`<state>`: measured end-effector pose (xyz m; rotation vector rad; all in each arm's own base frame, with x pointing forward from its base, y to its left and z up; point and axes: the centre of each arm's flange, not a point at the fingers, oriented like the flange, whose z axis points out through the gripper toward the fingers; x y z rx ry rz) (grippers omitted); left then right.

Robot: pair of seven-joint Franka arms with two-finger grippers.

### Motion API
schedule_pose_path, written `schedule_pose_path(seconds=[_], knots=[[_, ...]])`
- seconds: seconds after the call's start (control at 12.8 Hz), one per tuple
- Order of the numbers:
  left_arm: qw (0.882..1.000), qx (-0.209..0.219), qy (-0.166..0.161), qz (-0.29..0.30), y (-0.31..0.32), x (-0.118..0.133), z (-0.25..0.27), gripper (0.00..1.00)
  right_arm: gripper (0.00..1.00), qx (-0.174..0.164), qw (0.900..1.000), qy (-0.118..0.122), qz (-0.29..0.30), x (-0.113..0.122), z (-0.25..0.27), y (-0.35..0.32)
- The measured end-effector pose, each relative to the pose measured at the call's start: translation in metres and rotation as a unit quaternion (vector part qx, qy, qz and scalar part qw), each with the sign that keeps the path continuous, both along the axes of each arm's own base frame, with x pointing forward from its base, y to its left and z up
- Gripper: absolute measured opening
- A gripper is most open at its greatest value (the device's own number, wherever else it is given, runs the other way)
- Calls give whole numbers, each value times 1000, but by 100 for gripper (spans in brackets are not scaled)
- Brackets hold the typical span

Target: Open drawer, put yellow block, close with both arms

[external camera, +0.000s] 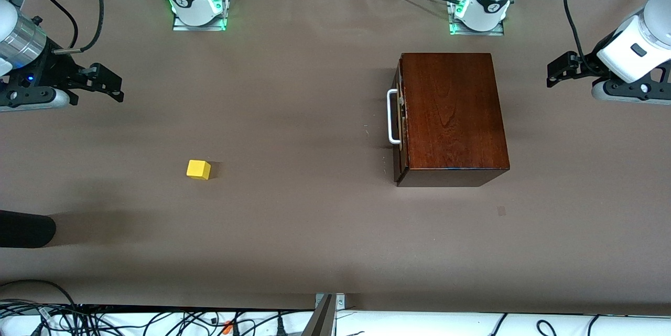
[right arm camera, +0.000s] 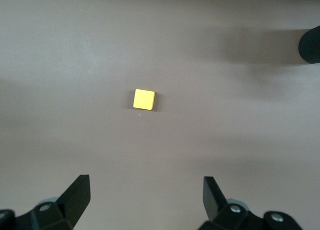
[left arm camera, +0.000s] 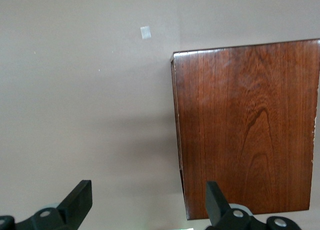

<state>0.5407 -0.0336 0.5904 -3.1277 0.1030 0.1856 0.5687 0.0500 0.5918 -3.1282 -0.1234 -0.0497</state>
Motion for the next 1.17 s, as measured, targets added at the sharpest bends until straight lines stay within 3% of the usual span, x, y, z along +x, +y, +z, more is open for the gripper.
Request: schedule_pose_path(seconds=[0.86,1.17], knots=[[999,2,37,-3,-4,6,-25,100,100,0,1000,0,0,0,-1,0],[998,3,43,-51,-65,4,-35,100,100,0,1000,0,0,0,0,0]])
